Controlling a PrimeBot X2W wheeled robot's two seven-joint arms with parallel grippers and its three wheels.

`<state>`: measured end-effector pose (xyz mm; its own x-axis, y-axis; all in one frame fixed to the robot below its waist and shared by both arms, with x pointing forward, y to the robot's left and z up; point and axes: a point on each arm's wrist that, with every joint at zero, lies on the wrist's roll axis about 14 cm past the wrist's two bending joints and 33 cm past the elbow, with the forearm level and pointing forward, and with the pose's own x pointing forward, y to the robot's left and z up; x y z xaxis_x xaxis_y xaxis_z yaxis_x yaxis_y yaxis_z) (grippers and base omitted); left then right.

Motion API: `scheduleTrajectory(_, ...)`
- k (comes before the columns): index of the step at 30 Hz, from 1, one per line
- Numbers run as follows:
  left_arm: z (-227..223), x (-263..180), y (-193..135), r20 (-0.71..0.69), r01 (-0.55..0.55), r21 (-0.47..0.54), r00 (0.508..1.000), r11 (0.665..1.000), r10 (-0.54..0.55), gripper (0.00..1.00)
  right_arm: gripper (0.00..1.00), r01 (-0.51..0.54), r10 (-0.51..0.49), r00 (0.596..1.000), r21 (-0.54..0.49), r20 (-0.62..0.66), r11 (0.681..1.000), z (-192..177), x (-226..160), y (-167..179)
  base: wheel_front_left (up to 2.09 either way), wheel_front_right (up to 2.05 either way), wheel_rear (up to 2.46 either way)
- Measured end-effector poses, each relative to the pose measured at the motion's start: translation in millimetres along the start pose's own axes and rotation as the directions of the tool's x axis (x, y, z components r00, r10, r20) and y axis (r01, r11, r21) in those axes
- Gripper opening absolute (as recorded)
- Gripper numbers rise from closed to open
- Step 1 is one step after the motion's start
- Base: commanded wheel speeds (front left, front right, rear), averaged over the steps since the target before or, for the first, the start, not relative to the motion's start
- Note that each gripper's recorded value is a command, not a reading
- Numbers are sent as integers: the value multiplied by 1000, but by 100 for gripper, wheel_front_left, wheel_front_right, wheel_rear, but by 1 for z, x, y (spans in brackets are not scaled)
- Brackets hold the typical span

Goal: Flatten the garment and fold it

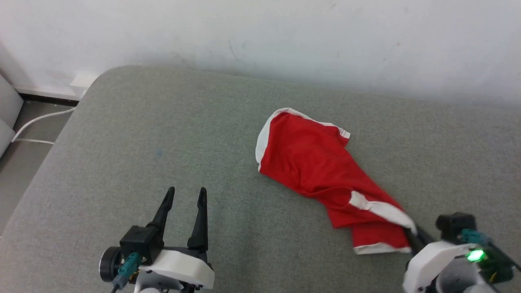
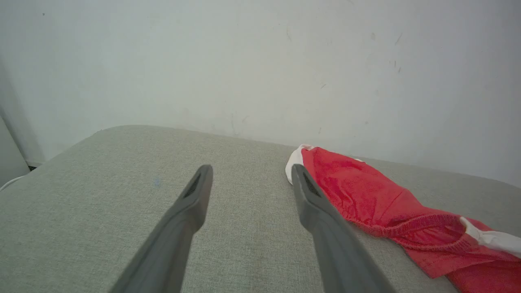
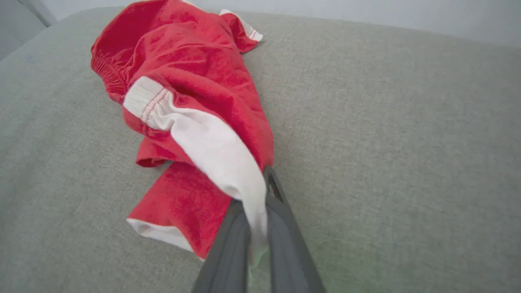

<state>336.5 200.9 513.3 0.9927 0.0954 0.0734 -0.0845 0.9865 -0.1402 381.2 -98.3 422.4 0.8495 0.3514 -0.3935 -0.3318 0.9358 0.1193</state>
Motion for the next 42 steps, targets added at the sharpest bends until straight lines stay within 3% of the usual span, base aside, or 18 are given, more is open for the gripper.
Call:
scheduleTrajectory(3, -1, 0, -4, -1, 14, -8, 1000, 1000, -14, 100, 0, 70, -59, 993, -100, 102, 993, 33, -4, -27, 0, 0, 0)
scheduleTrajectory(6, -1, 1, -12, 4, 35, -20, 999, 999, -35, 100, 0, 141, -91, 972, -225, 219, 964, 77, -15, -49, 0, 0, 0)
scheduleTrajectory(7, -1, 1, -12, 4, 35, -20, 999, 999, -35, 100, 0, 141, -91, 972, -225, 219, 964, 77, -15, -49, 0, 0, 0)
scheduleTrajectory(8, -1, 2, -17, 7, 52, -23, 999, 998, -52, 100, 0, 173, -83, 958, -326, 273, 929, 102, -22, -54, 0, 0, 0)
scheduleTrajectory(10, -1, 2, -22, 10, 64, -28, 998, 998, -64, 100, 0, 174, -62, 959, -399, 278, 900, 112, -27, -51, 0, 0, 0)
scheduleTrajectory(12, -1, 2, -24, 10, 66, -32, 998, 997, -66, 100, 0, 140, -40, 975, -466, 218, 873, 103, -26, -44, 0, 0, 0)
scheduleTrajectory(16, -7, 3, -27, -8, 76, -41, 997, 996, -76, 100, 0, -1, 4, 1000, -485, 5, 874, 45, -23, -25, 0, 0, 0)
scheduleTrajectory(22, -18, 3, -32, -40, 98, -39, 994, 994, -100, 100, 0, -195, 133, 975, -411, -176, 890, -25, -32, 12, 0, 0, 0)
scheduleTrajectory(23, -20, 3, -34, -44, 105, -39, 993, 994, -107, 100, 29, -214, 149, 971, -398, -187, 892, -31, -33, 17, 0, 0, 0)
scheduleTrajectory(24, -21, 3, -36, -47, 114, -37, 992, 993, -116, 100, 100, -219, 157, 970, -382, -186, 898, -34, -34, 19, 0, 0, 0)
scheduleTrajectory(29, -22, 6, -48, -48, 157, -38, 986, 987, -159, 100, 100, -180, 154, 982, -319, -105, 930, -21, -37, 16, 0, 0, 0)
scheduleTrajectory(35, -18, 9, -73, -32, 235, -48, 971, 971, -237, 100, 100, -103, 130, 984, -210, 119, 972, 38, -55, 4, 0, 0, 0)
scheduleTrajectory(39, -17, 11, -91, -24, 288, -60, 957, 956, -290, 100, 100, -33, 74, 962, -156, 262, 987, 75, -81, -14, 0, 0, 0)
scheduleTrajectory(42, -19, 11, -110, -28, 343, -73, 938, 937, -345, 100, 100, 102, -53, 910, -100, 411, 990, 105, -106, -48, 0, 0, 0)
